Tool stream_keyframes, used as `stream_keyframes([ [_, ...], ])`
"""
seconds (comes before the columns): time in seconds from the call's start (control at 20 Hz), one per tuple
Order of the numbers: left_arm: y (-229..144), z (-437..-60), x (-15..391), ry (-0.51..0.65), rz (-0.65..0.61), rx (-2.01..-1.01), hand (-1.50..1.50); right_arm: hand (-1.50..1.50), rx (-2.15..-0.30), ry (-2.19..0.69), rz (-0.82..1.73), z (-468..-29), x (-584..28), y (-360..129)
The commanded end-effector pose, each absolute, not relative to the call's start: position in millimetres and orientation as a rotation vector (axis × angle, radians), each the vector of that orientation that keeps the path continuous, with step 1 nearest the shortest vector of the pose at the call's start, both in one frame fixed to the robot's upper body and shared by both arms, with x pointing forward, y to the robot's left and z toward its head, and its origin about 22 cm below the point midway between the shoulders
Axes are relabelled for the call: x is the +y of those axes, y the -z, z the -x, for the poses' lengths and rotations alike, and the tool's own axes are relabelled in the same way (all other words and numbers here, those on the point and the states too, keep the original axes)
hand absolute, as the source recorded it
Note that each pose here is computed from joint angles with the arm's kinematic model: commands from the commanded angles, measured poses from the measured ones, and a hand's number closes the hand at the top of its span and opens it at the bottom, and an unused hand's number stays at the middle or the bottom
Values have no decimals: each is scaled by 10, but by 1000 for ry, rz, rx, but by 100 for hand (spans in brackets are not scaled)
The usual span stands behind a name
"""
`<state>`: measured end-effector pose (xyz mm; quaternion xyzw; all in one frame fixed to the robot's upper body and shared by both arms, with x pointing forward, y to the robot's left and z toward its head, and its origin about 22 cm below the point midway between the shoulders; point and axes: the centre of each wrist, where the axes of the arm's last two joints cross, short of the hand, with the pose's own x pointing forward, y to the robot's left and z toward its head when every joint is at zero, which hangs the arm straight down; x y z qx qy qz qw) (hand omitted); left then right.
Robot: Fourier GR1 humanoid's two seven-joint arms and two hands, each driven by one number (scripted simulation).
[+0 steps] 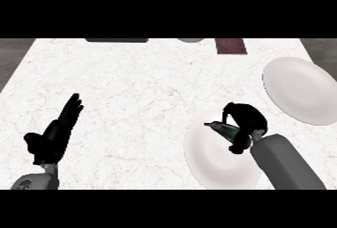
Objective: Pick the eggplant from the plate and place it in the plate
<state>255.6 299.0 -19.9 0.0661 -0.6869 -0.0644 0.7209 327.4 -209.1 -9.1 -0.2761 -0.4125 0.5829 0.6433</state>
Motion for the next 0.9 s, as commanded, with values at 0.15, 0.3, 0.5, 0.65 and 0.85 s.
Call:
stream_keyframes([
  [0.15,221,-2425,3181,77,-217,-1503,0,150,-897,-964,974,-2860,-3914,-163],
  [0.3,261,-2316,3307,41,-241,-1473,0,150,-892,-725,1153,-2625,-4682,-528],
  [0.5,211,-2330,3267,62,-222,-1511,0,150,-998,-595,1219,-2035,-5415,-733],
  [0.65,165,-2415,3191,115,-207,-1513,0,150,-1046,-575,1259,-1548,-5782,-748],
  [0.85,213,-2473,3037,140,-150,-1519,0,150,-1116,-489,1307,-1278,-6059,-822],
])
